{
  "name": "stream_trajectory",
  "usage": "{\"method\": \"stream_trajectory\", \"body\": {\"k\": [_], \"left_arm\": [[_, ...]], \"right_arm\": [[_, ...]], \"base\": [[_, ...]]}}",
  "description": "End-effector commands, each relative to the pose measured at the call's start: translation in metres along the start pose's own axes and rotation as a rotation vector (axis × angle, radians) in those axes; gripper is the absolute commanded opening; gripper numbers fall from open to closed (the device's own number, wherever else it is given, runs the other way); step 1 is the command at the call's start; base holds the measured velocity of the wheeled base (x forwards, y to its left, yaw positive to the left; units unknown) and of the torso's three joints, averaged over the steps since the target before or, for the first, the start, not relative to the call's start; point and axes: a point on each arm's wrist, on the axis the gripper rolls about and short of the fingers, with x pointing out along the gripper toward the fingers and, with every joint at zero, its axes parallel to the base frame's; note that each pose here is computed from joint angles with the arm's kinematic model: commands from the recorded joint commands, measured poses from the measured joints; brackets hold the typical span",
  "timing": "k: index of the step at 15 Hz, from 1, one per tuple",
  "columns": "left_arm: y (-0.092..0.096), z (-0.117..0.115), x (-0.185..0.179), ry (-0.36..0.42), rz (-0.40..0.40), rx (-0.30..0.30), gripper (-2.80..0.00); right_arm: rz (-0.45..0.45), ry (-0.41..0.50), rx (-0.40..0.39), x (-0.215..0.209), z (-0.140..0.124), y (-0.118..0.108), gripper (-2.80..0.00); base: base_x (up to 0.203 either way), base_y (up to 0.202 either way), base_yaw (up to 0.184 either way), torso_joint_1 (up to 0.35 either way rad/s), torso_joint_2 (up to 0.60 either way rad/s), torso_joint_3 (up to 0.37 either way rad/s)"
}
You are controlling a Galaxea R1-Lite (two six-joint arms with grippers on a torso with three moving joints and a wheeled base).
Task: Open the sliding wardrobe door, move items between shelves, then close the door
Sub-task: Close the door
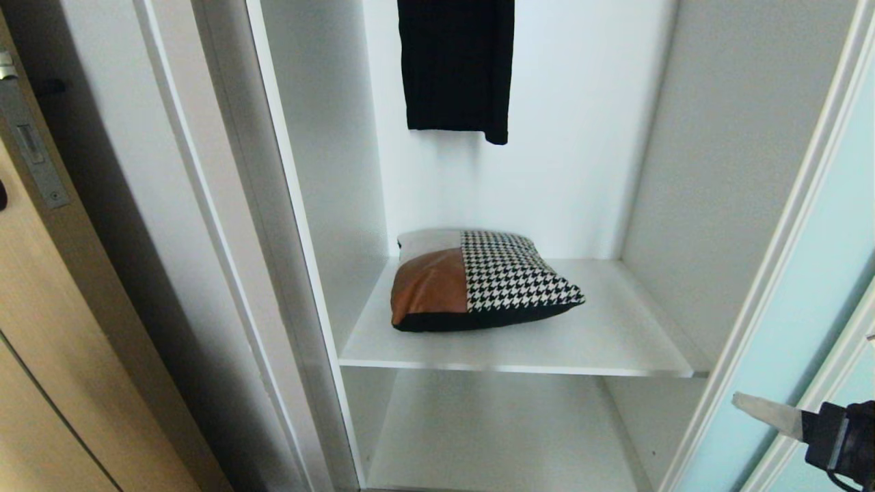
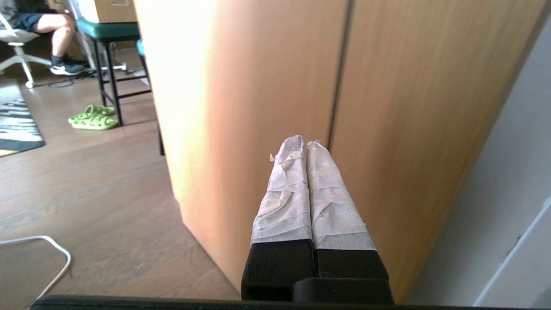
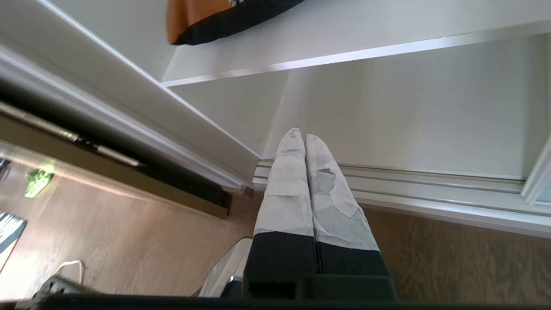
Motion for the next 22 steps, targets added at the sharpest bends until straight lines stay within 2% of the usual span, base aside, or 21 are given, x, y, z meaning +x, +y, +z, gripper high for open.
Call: {"method": "stream_trajectory", "body": {"k": [1,3,4,6,7,8,10,12,14,16,17,19,20,22], "left_arm": [[0.015,-0.017,-0.020,-0.021,-0.042,-0.013,-2.80],[0.013,-0.029,-0.024,0.028,-0.229,0.038,-2.80],[0.015,-0.034,-0.027,0.025,-0.278,0.039,-2.80],[0.019,-0.043,-0.038,0.090,-0.482,0.079,-2.80],[0.019,-0.044,-0.042,0.099,-0.589,0.080,-2.80],[0.019,-0.045,-0.045,0.094,-0.659,0.077,-2.80],[0.020,-0.045,-0.045,0.099,-0.683,0.077,-2.80],[0.019,-0.047,-0.045,0.090,-0.671,0.084,-2.80],[0.017,-0.045,-0.043,0.029,-0.666,0.048,-2.80],[0.015,-0.046,-0.042,0.010,-0.712,0.006,-2.80],[0.014,-0.048,-0.042,0.013,-0.728,-0.001,-2.80],[0.014,-0.055,-0.042,0.098,-0.743,-0.033,-2.80],[0.014,-0.055,-0.042,0.091,-0.745,-0.016,-2.80],[0.014,-0.054,-0.042,0.081,-0.743,-0.033,-2.80]], "right_arm": [[0.034,-0.030,-0.023,-0.009,0.001,0.007,-2.80],[0.051,-0.028,-0.032,-0.009,0.001,0.010,-2.80],[0.055,-0.028,-0.036,-0.010,-0.001,0.010,-2.80],[0.058,-0.032,-0.040,-0.014,-0.004,0.011,-2.80],[0.062,-0.035,-0.044,-0.016,-0.006,0.012,-2.80],[0.063,-0.037,-0.045,-0.020,-0.009,0.012,-2.80],[0.059,-0.028,-0.041,-0.025,-0.015,0.013,-2.80],[0.060,-0.033,-0.042,-0.031,-0.017,0.014,-2.80],[0.067,-0.045,-0.049,-0.033,-0.015,0.016,-2.80],[0.070,-0.052,-0.054,-0.034,-0.014,0.017,-2.80],[0.074,-0.055,-0.056,-0.035,-0.014,0.018,-2.80],[0.076,-0.055,-0.056,-0.035,-0.014,0.018,-2.80],[0.078,-0.052,-0.056,-0.035,-0.014,0.018,-2.80],[0.085,-0.046,-0.054,-0.035,-0.015,0.018,-2.80]], "base": [[0.000,0.000,0.000,0.000,0.00,0.000],[0.000,0.000,0.000,0.000,0.00,0.000],[0.000,0.000,0.000,0.000,0.00,0.000],[0.000,0.000,0.000,0.000,0.00,0.000],[0.000,0.000,0.000,0.000,0.00,0.000],[0.000,0.000,0.000,0.000,0.00,0.000],[0.000,0.000,0.000,0.000,0.00,0.000],[0.000,0.000,0.000,0.000,0.00,0.000],[0.000,0.000,0.000,0.000,0.00,0.000],[0.000,0.000,0.000,0.000,0.00,0.000],[0.000,0.000,0.000,0.000,0.00,0.000],[0.000,0.000,0.000,0.000,0.00,0.000],[0.000,0.000,0.000,0.000,0.00,0.000],[0.000,0.000,0.000,0.000,0.00,0.000]]}}
